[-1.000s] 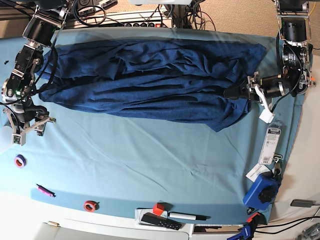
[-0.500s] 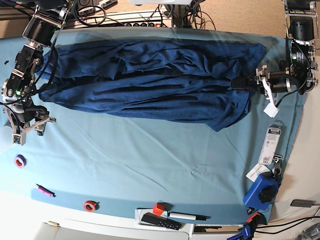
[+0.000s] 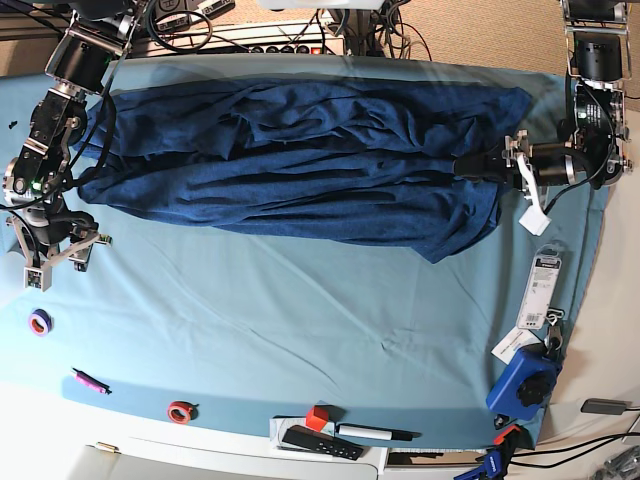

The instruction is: Layout the t-shirt on the table in an organized manner, then fold the t-shirt properly

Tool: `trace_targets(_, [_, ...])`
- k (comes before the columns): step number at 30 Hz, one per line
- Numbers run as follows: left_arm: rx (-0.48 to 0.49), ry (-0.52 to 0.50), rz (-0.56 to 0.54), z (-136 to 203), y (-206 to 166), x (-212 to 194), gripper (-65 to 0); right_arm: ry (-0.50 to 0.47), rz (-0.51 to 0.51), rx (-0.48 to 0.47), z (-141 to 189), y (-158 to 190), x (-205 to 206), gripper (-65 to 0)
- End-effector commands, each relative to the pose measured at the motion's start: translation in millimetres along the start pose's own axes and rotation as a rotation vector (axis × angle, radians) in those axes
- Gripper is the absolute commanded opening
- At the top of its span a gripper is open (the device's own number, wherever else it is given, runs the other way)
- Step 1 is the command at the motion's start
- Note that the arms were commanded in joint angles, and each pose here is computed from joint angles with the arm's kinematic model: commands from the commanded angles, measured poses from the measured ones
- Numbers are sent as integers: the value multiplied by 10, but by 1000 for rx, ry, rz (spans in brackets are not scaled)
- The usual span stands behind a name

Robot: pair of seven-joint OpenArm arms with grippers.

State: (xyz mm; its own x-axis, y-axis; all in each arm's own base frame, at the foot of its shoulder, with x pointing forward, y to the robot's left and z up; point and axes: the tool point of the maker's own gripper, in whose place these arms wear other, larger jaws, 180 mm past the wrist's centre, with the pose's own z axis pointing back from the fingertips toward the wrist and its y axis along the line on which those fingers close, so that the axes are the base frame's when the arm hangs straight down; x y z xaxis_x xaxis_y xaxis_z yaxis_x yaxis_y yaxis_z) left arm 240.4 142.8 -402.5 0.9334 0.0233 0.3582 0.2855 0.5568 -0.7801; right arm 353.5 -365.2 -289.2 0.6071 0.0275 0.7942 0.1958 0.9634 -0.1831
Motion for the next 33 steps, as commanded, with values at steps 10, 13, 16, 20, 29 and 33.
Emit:
trace_targets(10, [52,216,-21,-164,53,-453,-367,-58,10,-19,43,-85,205,-340])
trace_targets(13, [103,246,-44,-142,91,-452,-367,-56,10,-19,43,-86,203,-340])
trace_targets(16, [179,254,-110,-109,150,-383,-367,-55,10,-19,43,-85,200,-340])
trace_targets(20, [254,255,-162,-56,199,-295,-367,-56,10,-19,43,-85,202,-340])
trace_targets(29, [264,200,-137,-59,210,-225,-367,-48,11,-20,43,-88,188,-340])
trace_targets(33, [223,151,-110,-96,141,-192,-367,-39,10,-20,42,-87,172,-340])
